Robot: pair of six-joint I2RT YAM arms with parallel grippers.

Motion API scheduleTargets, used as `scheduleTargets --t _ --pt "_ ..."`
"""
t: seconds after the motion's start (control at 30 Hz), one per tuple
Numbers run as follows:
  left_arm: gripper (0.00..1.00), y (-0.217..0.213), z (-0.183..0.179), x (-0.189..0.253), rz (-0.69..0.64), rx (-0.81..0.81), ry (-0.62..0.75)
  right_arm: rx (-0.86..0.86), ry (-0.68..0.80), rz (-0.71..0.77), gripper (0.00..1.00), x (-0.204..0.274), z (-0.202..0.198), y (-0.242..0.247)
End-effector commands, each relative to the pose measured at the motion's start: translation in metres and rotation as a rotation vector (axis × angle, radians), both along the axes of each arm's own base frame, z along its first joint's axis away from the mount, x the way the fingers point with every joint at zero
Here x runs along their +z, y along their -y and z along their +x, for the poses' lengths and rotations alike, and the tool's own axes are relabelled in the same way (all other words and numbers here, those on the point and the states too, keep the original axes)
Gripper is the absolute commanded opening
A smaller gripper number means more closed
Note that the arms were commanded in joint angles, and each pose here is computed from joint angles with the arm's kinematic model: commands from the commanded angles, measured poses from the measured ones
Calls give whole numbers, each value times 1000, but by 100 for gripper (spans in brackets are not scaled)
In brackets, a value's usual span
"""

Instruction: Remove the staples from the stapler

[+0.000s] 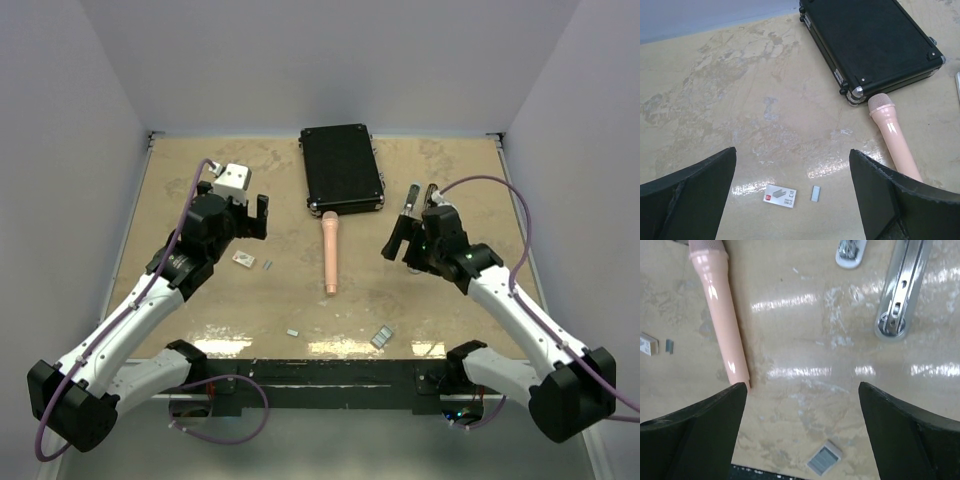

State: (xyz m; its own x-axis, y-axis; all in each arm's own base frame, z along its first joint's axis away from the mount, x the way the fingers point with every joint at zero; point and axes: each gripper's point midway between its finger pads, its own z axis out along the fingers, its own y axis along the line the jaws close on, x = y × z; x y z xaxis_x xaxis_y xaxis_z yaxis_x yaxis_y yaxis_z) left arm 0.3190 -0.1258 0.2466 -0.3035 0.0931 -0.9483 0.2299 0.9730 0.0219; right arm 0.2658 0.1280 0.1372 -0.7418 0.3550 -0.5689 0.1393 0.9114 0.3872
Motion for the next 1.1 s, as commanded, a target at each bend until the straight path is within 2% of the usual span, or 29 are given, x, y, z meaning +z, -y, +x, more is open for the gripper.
scheduleTargets --t 0.0,0.2,0.4,0.57,0.6,0.7,0.83,1.07 --pt "100 -3 4 7 2 20 25 -28 -138 40 98 -15 -44 3" --pt "100 -3 1 10 -9 15 35 -246 -270 -47 99 -34 -77 38" --pt "100 0 2 9 -8 3 25 -308 -307 13 98 -48 -96 37" --pt "100 3 2 8 -10 -12 22 -363 -341 35 91 -55 -107 38" --pt "100 3 2 8 -12 -11 22 -360 -350 35 86 -57 -109 36" --pt "100 3 2 8 -10 -12 22 -327 -366 53 82 -60 -110 25" --pt "100 1 1 10 -11 -5 28 -227 -365 91 80 -63 -112 -1" --pt "100 0 1 9 -6 -1 27 -209 -413 145 81 -80 -129 -13"
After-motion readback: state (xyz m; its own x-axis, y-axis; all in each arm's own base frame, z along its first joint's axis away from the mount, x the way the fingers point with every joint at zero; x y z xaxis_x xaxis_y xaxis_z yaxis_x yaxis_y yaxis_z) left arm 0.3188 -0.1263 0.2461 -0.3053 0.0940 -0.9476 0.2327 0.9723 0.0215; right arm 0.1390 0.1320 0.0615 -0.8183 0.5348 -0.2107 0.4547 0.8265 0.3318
